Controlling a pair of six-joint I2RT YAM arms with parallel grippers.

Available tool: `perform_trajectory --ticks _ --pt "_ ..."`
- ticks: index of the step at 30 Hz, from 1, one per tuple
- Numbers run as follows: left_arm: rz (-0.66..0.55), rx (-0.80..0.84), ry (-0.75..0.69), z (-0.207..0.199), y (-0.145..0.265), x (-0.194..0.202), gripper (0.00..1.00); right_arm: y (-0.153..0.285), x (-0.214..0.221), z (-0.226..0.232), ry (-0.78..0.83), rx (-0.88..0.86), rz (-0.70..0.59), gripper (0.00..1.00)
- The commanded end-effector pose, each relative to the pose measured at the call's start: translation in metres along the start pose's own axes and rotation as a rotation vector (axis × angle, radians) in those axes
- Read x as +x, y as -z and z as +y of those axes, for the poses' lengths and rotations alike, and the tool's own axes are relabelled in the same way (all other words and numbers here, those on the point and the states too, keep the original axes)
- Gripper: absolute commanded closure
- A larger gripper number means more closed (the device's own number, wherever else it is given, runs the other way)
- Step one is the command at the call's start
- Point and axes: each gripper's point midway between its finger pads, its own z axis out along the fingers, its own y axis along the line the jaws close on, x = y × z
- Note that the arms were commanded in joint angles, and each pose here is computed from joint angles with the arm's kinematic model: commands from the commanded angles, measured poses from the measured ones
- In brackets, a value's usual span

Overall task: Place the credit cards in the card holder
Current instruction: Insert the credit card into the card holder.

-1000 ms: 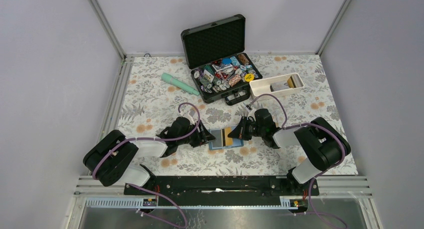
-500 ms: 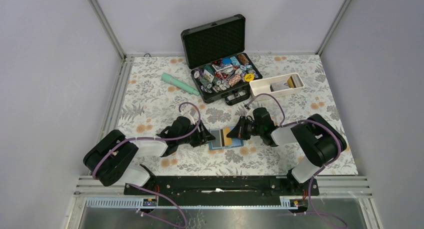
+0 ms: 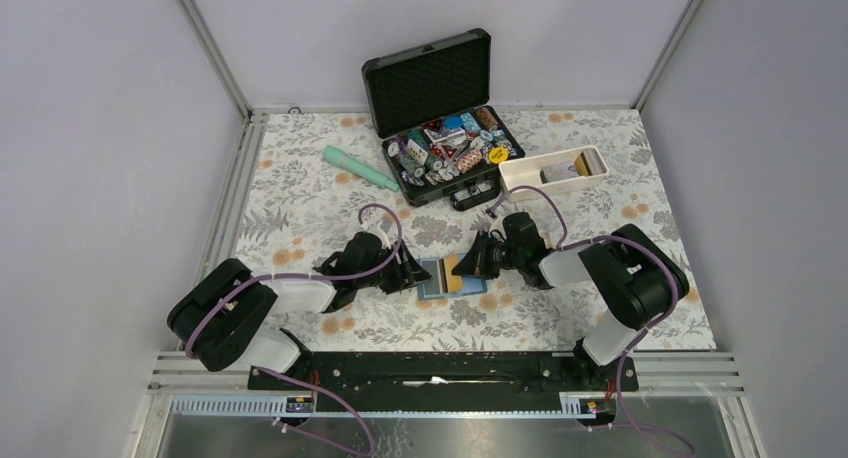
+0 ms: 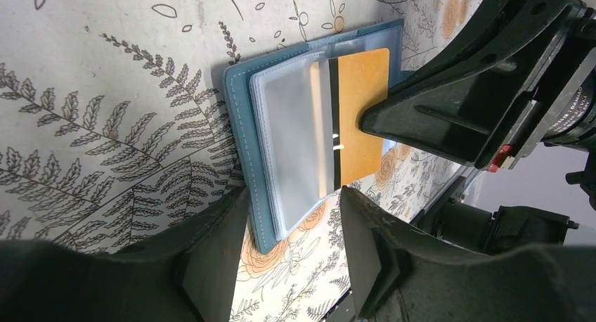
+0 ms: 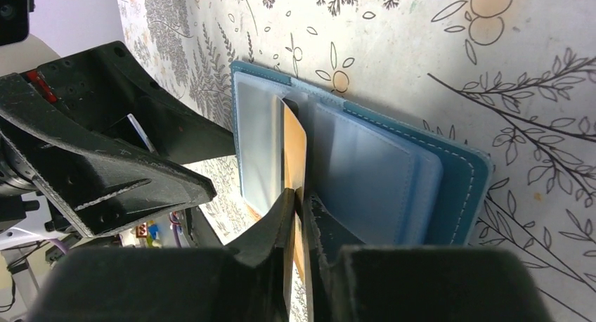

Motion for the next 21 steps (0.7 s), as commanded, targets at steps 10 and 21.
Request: perform_trajectory --ticks 10,21 --pt "-0.023 -0.053 -0.061 0.002 0.002 -0.007 0.46 0.017 -0.002 -0.010 0.097 0.177 0.029 0.60" --pt "-0.015 -0.035 -0.070 -0.004 0.000 -0.008 0.46 0.021 -0.003 -0.019 0.133 0.267 0.047 0.54"
